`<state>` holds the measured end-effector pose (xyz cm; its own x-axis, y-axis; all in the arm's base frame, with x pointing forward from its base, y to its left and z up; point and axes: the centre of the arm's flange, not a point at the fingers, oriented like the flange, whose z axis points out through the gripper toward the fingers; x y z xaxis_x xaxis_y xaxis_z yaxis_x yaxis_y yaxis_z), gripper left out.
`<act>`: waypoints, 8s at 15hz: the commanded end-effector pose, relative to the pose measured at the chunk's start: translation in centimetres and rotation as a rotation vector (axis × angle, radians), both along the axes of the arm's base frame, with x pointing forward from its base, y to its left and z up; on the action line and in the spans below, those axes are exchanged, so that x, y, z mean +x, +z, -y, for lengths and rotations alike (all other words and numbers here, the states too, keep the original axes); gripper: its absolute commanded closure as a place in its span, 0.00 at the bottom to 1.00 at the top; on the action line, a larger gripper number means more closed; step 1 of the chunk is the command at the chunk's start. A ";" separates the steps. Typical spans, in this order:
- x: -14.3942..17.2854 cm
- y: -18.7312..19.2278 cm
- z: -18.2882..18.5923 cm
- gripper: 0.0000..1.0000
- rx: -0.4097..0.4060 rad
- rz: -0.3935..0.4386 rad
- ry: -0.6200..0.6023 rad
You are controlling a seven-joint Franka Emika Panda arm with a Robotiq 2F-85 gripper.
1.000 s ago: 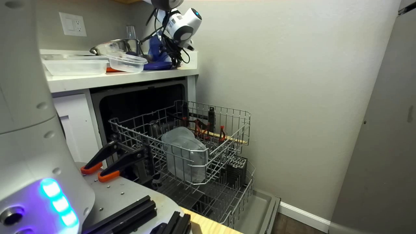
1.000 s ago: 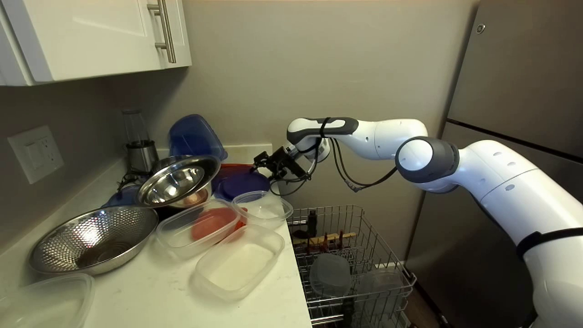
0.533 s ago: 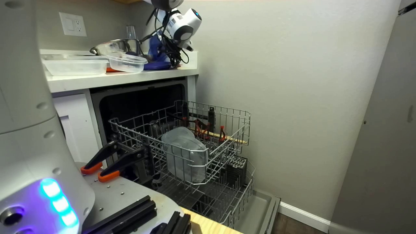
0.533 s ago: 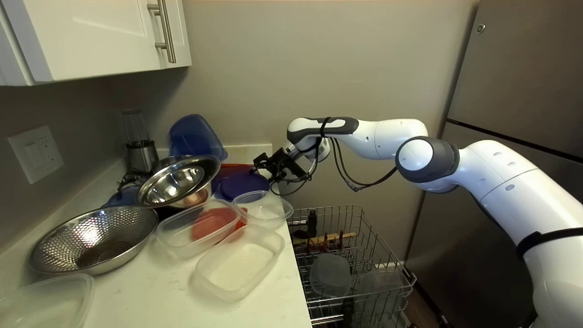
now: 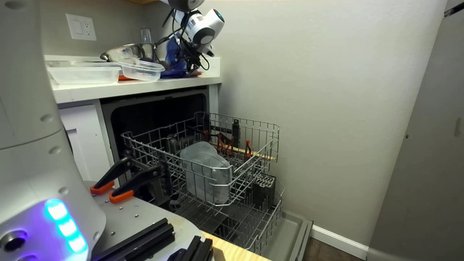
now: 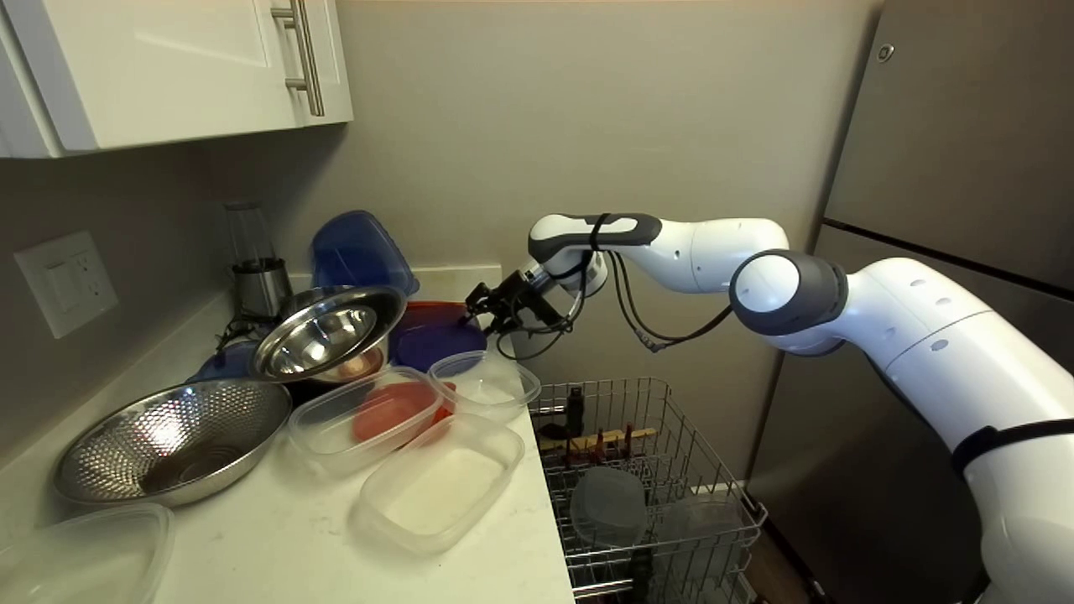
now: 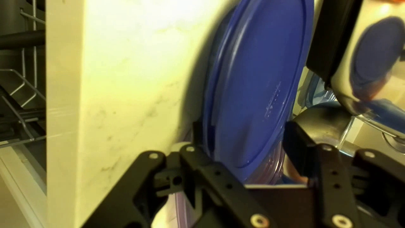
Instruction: Put the purple lid in the dishwasher
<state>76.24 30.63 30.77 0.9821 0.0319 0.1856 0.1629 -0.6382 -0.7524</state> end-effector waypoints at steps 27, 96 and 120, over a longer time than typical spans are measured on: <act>-6.8 17.2 -1.0 0.93 -0.011 0.343 -0.036; -7.8 -13.8 6.8 0.93 -0.847 -0.195 -0.072; -7.4 -14.0 5.9 0.00 -0.846 -0.185 -0.064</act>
